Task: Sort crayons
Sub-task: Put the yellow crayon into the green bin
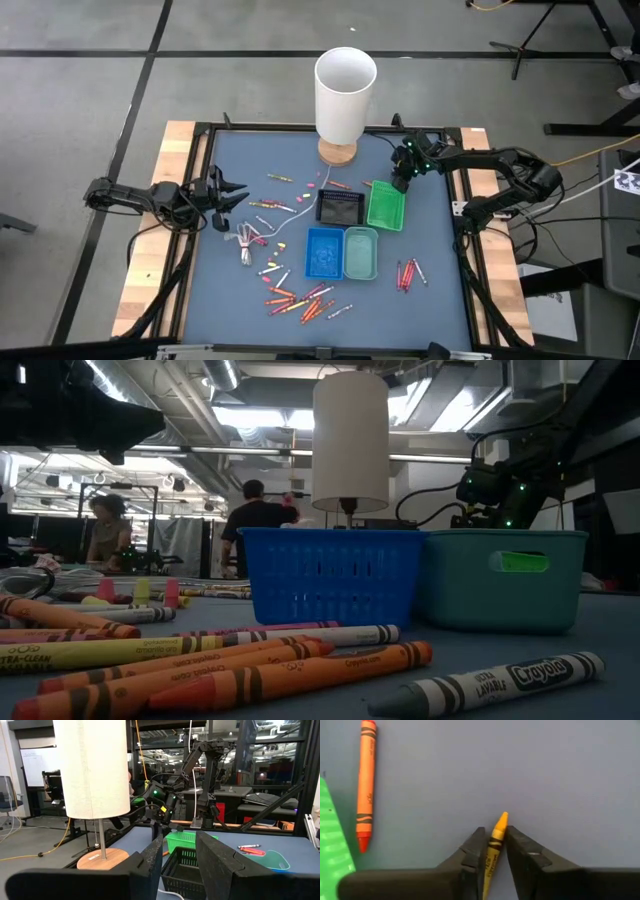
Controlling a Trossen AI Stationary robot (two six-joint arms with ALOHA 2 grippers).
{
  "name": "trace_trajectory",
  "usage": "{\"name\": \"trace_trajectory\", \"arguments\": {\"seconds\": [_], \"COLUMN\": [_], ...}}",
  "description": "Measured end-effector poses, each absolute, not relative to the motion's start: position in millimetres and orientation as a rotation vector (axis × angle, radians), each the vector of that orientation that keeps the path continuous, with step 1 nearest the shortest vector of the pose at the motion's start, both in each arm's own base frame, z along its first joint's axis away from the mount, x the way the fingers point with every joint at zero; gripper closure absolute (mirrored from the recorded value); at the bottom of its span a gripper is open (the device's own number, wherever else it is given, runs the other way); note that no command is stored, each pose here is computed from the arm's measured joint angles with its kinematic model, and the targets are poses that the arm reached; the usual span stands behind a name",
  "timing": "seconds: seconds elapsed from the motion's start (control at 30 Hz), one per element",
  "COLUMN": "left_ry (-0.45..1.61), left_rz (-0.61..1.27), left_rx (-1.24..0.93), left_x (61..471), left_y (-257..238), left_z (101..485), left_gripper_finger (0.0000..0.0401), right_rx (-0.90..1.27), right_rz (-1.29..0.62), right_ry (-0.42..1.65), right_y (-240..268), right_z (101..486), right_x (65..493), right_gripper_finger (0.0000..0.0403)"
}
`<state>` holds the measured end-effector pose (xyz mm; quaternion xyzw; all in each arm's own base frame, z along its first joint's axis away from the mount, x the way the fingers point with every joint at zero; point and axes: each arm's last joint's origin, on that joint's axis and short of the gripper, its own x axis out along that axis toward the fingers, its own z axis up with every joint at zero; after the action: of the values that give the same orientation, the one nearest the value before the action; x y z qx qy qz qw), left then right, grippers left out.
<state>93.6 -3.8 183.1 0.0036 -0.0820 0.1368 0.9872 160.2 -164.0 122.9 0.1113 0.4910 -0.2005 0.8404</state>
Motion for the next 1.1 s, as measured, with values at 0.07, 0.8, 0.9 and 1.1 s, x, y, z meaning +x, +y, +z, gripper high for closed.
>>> {"name": "trace_trajectory", "arguments": {"seconds": [0.07,0.8,0.9,1.1], "left_ry": [-0.165,-0.165,-0.165,-0.165], "left_rz": [0.274,0.275,0.275,0.275], "left_rx": [0.007,0.007,0.007,0.007], "left_x": [93.6,93.6,93.6,93.6], "left_y": [-3.9,-3.8,-3.8,-3.8], "left_z": [183.1,183.1,183.2,183.2], "left_gripper_finger": [0.0299,0.0299,0.0299,0.0299], "right_rx": [0.235,0.208,0.191,0.22], "right_rz": [-0.425,-0.479,-0.517,-0.498], "right_ry": [1.039,1.061,1.086,1.14], "right_y": [-164.1,-165.9,-170.5,-176.5], "right_z": [122.9,137.5,149.2,175.6], "right_x": [160.2,159.1,161.5,167.3], "right_gripper_finger": [0.0347,0.0388,0.0386,0.0383]}}
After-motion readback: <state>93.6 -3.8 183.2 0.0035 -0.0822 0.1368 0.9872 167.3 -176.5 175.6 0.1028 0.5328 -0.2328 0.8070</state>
